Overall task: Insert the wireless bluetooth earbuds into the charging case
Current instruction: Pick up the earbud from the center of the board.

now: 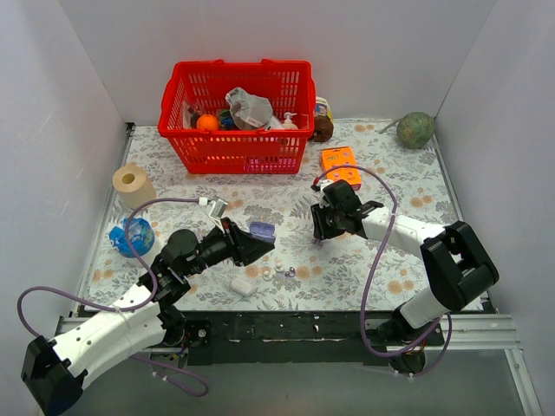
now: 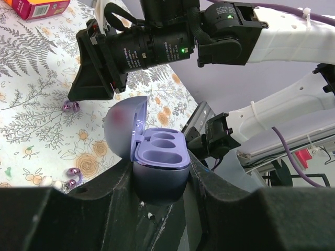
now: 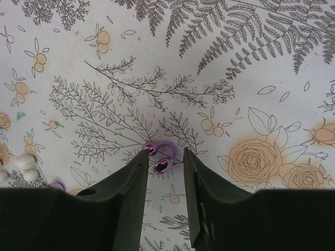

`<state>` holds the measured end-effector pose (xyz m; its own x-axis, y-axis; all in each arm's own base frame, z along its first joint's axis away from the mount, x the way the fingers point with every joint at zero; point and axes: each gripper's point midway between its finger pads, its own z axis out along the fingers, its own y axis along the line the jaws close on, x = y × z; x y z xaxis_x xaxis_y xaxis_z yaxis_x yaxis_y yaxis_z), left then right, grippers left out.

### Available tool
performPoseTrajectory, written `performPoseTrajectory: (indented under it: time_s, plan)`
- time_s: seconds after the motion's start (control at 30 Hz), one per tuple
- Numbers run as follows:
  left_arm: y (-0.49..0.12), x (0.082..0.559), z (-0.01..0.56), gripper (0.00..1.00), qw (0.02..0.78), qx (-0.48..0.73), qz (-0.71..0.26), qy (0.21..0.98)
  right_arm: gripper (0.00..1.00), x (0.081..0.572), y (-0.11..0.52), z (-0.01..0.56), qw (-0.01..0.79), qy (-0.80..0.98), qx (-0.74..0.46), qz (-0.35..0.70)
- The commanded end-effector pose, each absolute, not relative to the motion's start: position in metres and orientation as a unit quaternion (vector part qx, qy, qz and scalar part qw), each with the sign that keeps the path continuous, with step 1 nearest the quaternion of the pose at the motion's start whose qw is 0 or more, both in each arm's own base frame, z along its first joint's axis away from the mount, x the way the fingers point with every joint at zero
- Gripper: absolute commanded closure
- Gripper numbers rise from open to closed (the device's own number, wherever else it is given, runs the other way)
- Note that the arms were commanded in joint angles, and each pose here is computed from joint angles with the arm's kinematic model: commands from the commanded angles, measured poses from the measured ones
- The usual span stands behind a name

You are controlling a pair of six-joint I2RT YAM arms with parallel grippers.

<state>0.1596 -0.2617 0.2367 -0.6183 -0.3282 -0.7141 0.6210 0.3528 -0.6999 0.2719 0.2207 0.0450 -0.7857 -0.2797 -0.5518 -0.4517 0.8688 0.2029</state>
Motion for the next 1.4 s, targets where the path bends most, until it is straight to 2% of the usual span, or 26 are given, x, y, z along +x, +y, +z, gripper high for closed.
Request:
performPoseTrajectory:
  time_s: [0.0,0.53,0.93,1.2,1.37]
  plan:
    - [-0.263,0.157,0.233,0.97,0.420,0.112,-0.562,0.704,0.60,0.274,0.219,0.044,0.273,0.928,-0.195,0.163]
    - [-0.264,0.155,0.230,0.98,0.411,0.116,-0.563,0.707,0.62,0.255,0.210,0.027,0.249,0.936,-0.189,0.162]
    - [-0.266,0.156,0.228,0.98,0.407,0.115,-0.565,0.708,0.62,0.263,0.216,0.043,0.267,0.930,-0.189,0.169]
    - [-0.263,0.153,0.229,0.98,0.410,0.113,-0.567,0.706,0.68,0.259,0.216,0.024,0.228,0.943,-0.180,0.160]
    - [-0.261,0.151,0.225,0.98,0.407,0.110,-0.566,0.708,0.78,0.255,0.219,0.019,0.217,0.946,-0.171,0.169]
